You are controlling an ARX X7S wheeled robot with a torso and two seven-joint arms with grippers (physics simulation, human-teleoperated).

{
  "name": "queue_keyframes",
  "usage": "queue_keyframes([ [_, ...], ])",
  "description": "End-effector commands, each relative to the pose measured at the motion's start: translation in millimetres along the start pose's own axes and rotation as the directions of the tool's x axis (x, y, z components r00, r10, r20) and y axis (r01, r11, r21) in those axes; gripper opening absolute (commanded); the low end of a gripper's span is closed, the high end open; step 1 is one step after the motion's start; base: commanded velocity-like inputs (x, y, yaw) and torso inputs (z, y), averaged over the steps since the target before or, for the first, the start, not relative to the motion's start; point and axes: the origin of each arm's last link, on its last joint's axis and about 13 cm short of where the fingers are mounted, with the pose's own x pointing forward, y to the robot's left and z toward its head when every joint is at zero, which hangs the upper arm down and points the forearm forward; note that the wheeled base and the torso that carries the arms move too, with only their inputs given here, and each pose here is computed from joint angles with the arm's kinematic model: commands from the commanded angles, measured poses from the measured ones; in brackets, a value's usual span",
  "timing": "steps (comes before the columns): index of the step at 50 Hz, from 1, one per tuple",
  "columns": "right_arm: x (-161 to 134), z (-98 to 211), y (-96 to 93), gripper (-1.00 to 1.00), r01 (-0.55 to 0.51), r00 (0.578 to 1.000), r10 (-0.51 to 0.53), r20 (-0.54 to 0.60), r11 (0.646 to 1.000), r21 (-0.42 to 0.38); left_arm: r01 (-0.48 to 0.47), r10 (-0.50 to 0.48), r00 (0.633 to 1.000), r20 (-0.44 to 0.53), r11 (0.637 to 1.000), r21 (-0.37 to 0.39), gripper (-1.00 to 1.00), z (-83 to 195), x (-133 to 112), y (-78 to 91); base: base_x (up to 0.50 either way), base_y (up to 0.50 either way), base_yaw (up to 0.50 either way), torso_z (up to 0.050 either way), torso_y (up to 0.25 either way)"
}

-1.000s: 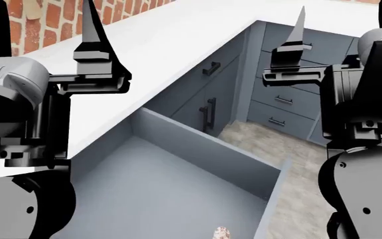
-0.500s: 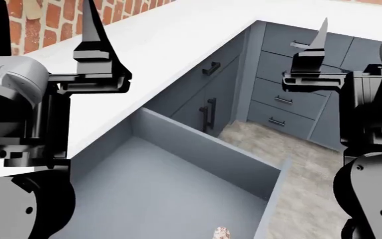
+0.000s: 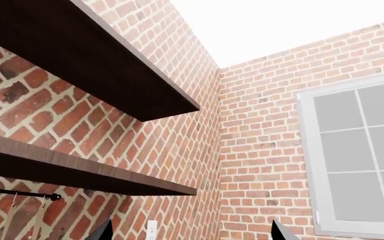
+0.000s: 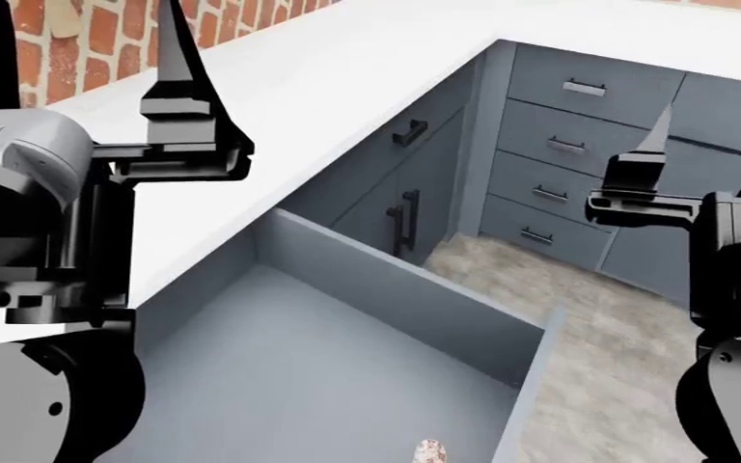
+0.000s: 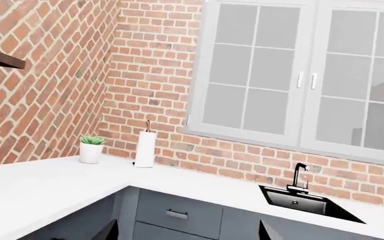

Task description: Close the right drawer.

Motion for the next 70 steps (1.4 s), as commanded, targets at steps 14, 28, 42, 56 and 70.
queue_keyframes([
  [14, -12.0, -35.4, -8.0, 1.00, 0.030, 0.992, -0.030, -0.124, 1.000, -0.005, -0.002, 0.002, 1.000, -0.006, 1.000, 0.003, 1.00, -2.5, -0.9, 0.3, 0.00, 0.00, 0.00, 0.000, 0.000],
  [28, -14.8, -40.4, -13.2, 1.00, 0.051, 0.988, -0.052, -0.144, 0.999, -0.011, -0.002, 0.002, 1.000, -0.007, 1.000, 0.001, 1.00, -2.2, -0.8, 0.1, 0.00, 0.00, 0.00, 0.000, 0.000],
  [42, -17.6, -62.7, -15.9, 1.00, 0.064, 0.976, -0.067, -0.207, 0.998, -0.022, -0.003, 0.003, 1.000, -0.006, 1.000, 0.002, 1.00, -1.6, -0.1, 0.0, 0.00, 0.00, 0.00, 0.000, 0.000],
  [56, -24.0, -73.7, -24.1, 1.00, 0.098, 0.965, -0.103, -0.242, 0.995, -0.035, -0.003, 0.003, 1.000, -0.005, 1.000, 0.001, 1.00, -1.3, 0.0, -0.4, 0.00, 0.00, 0.00, 0.000, 0.000],
  [70, -31.7, -85.5, -34.5, 1.00, 0.142, 0.950, -0.149, -0.273, 0.989, -0.045, -0.001, 0.001, 1.000, -0.008, 1.000, -0.001, 1.00, -2.6, -0.6, -1.2, 0.00, 0.00, 0.00, 0.000, 0.000],
])
